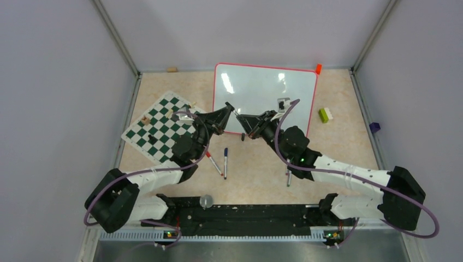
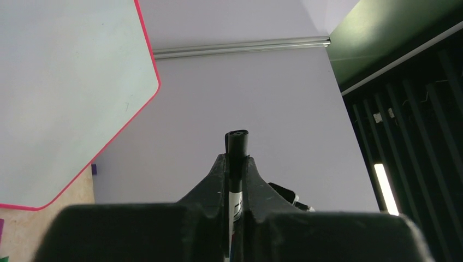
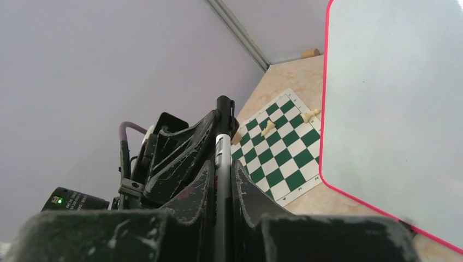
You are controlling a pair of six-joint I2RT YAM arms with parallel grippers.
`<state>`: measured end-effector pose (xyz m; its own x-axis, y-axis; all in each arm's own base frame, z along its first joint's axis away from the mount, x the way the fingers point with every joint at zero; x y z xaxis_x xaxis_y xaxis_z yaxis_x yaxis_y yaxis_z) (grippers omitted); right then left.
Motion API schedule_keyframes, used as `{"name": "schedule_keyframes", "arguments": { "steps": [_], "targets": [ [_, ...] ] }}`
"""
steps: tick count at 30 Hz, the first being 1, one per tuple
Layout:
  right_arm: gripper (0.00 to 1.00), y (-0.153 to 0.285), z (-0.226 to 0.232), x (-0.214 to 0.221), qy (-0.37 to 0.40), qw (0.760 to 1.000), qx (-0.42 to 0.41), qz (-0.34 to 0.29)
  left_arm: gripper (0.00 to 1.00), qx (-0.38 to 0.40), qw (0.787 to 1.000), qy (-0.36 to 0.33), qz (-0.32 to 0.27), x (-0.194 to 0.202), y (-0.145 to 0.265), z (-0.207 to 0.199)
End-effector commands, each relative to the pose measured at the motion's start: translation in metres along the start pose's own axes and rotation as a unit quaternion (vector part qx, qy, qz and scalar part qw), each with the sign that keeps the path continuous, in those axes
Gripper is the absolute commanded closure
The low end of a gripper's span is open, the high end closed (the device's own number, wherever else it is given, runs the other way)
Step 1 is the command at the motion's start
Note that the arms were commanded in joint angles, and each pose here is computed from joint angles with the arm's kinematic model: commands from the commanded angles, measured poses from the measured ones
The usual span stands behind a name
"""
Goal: Write a sentence on the whiteboard
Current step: Pass from the left arm to the right, then open the pen cap from the whiteboard marker.
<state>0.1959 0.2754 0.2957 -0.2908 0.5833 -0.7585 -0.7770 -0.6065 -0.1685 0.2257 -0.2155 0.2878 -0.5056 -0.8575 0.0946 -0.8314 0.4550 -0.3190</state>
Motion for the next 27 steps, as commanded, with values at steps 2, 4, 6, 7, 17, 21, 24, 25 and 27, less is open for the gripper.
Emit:
{"name": "schedule_keyframes", "arguments": {
  "steps": [2, 4, 6, 7, 17, 21, 24, 25, 27],
  "targets": [
    [1.00, 0.004, 0.012, -0.019, -0.007, 1.000, -0.010, -0.028, 0.73, 0.042, 0.999, -0.004, 0.004, 0.002, -0.001, -0.016],
    [1.00, 0.007, 0.012, -0.023, 0.005, 1.000, 0.002, -0.016, 0.53, 0.006, 1.000, -0.002, 0.016, -0.002, 0.000, -0.009],
    [1.00, 0.013, 0.010, -0.022, 0.023, 1.000, 0.014, 0.011, 0.48, -0.034, 0.998, -0.018, 0.053, -0.011, -0.002, -0.005],
    [1.00, 0.017, 0.008, -0.023, 0.029, 0.999, 0.019, 0.025, 0.46, -0.045, 0.995, -0.031, 0.079, -0.013, -0.002, -0.004],
    [1.00, 0.041, -0.025, -0.042, -0.012, 0.971, -0.057, 0.230, 0.28, -0.091, 0.922, -0.105, 0.361, -0.021, 0.007, 0.002],
    [1.00, 0.039, -0.023, -0.038, -0.005, 0.947, -0.087, 0.309, 0.32, -0.047, 0.905, -0.101, 0.411, -0.016, 0.013, 0.000],
    [1.00, 0.036, -0.017, -0.040, -0.005, 0.939, -0.106, 0.328, 0.33, -0.049, 0.902, -0.116, 0.413, -0.016, 0.017, 0.001],
    [1.00, 0.035, -0.016, -0.041, -0.004, 0.938, -0.108, 0.329, 0.34, -0.057, 0.901, -0.122, 0.413, -0.016, 0.018, 0.002],
    [1.00, 0.034, -0.014, -0.043, -0.003, 0.939, -0.110, 0.326, 0.38, -0.069, 0.898, -0.130, 0.415, -0.017, 0.020, 0.006]
  ]
}}
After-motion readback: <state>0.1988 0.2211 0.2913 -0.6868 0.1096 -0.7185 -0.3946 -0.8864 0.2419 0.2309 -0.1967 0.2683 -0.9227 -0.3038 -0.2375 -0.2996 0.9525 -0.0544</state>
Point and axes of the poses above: each gripper's point midway between its finger pads, its own y axis back along the fingers, its own z axis along the line the jaws close on, x = y × z, the point moved 8 cm from there along y, back along the fingers
